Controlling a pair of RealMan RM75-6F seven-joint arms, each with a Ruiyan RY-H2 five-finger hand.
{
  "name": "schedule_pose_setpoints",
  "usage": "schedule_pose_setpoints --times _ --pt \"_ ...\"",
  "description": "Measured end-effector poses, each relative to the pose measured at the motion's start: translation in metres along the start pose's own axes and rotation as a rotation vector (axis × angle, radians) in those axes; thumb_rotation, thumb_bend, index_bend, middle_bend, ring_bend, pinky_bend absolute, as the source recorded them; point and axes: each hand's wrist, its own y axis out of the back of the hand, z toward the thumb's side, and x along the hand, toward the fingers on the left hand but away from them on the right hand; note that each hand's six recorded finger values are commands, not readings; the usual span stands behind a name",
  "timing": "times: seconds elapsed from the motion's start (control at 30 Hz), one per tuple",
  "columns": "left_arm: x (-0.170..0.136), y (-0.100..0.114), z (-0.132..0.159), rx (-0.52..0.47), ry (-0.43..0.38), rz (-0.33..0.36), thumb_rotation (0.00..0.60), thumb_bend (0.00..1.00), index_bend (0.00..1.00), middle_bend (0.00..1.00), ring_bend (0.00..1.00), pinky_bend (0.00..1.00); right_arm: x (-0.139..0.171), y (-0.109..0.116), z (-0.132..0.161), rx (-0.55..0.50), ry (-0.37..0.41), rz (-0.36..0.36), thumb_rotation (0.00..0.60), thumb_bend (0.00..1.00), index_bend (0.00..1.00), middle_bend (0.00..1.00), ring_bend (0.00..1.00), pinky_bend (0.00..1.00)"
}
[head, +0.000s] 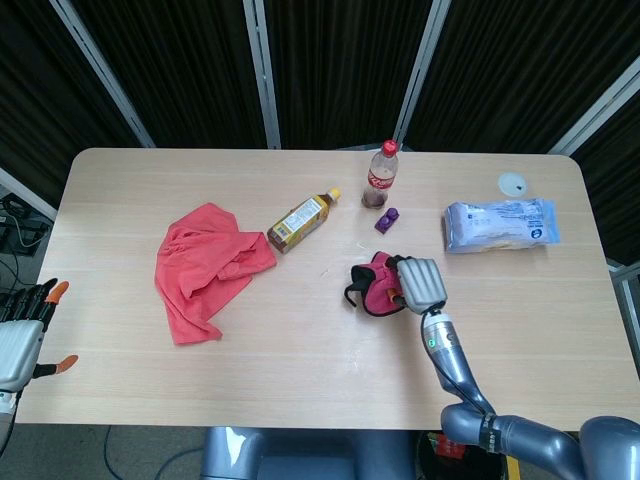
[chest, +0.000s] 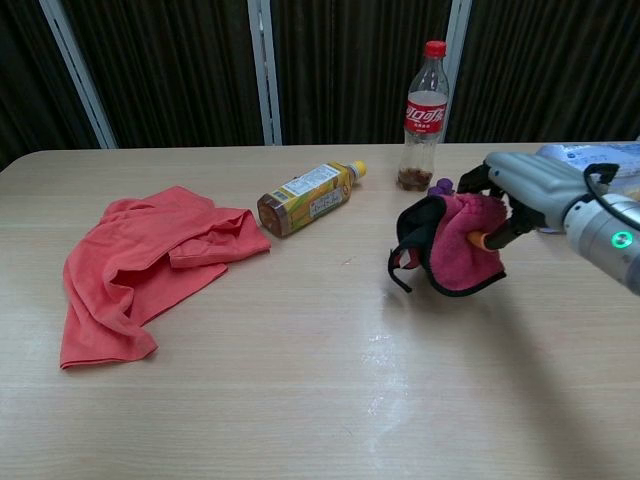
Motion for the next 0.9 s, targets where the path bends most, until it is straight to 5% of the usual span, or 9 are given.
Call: schedule_pose_setpoints --times 0.4,0.57,0.7,0.73,0.9 --pt "-0.001 0.001 0.003 0.007 -0.008 0.008 0.600 0.00 0.04 0.00 0.00 0.00 0.047 0.063 -0.068 -0.017 -0.080 -0.080 0.600 0.45 0.73 0.60 0.52 0.75" --pt "-0.003 0.001 0.005 0.018 -0.016 0.011 0.600 0.00 0.04 0.00 0.00 0.00 0.087 0.071 -0.100 -0.021 -0.138 -0.056 0.600 0.45 0.72 0.59 0.51 0.75" --pt "-0.003 0.001 0.005 0.017 -0.015 0.009 0.600 0.00 0.04 0.00 0.00 0.00 0.115 0.067 -0.113 -0.066 -0.175 -0.009 0.600 0.41 0.61 0.51 0.43 0.74" --pt "-0.003 0.001 0.005 0.018 -0.015 0.009 0.600 0.00 0.04 0.00 0.00 0.00 0.119 0.066 -0.116 -0.071 -0.181 0.001 0.600 0.37 0.58 0.48 0.39 0.72" --pt "-0.003 0.001 0.006 0.019 -0.019 0.014 0.600 0.00 0.04 0.00 0.00 0.00 0.128 0.058 -0.124 -0.077 -0.194 0.062 0.600 0.14 0.29 0.14 0.04 0.30"
